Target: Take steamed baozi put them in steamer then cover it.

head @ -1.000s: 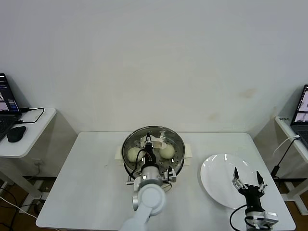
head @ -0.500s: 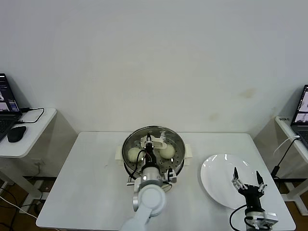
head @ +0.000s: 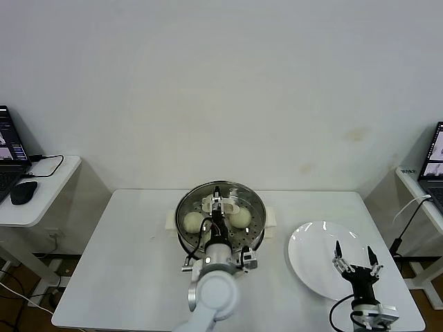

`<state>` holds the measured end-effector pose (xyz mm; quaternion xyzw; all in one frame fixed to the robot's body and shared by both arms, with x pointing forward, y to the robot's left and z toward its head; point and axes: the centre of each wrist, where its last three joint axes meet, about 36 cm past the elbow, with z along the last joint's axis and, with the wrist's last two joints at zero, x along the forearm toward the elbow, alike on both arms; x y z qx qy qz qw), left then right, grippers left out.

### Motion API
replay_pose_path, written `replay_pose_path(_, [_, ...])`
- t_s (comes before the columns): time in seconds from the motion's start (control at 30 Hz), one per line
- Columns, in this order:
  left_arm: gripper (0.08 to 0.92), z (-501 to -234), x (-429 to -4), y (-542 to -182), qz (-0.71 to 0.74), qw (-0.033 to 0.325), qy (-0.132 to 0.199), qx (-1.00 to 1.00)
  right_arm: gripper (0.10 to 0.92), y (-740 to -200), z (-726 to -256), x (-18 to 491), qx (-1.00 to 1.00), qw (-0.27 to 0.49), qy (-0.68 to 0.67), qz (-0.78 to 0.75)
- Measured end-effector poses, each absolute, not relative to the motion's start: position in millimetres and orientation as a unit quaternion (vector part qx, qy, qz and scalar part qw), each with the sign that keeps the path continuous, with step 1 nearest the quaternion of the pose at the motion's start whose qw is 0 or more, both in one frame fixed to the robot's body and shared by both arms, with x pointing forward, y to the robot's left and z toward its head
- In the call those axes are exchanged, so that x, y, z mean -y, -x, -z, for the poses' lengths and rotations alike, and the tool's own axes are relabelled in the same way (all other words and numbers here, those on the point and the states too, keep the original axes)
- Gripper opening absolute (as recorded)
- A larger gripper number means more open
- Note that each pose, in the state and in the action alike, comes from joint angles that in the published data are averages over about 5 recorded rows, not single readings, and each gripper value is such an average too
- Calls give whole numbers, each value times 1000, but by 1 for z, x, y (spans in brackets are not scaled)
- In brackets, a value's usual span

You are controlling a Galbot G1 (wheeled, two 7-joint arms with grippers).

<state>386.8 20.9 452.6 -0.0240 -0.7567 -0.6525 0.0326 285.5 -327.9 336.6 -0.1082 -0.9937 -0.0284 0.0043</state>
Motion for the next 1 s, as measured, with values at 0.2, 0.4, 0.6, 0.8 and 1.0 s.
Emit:
replay_pose_path(0.2, [806, -462, -30, -374, 645, 29, 27, 763, 823, -285, -337, 326, 994, 5, 105, 27])
replay_pose_path(0.4, [822, -472, -45, -360, 635, 27, 26, 772, 823, -284, -338, 324, 995, 8, 100, 27])
replay_pose_path(0.6, [823, -490, -73, -344, 608, 6, 15, 794, 823, -282, -344, 322, 996, 18, 83, 35])
replay_pose_path(0.8, [823, -502, -122, -334, 548, -19, 1, 836, 823, -281, -358, 327, 997, 35, 53, 34])
replay_pose_path(1.0, [823, -489, -181, -328, 467, -33, 4, 884, 823, -283, -362, 328, 998, 53, 27, 27])
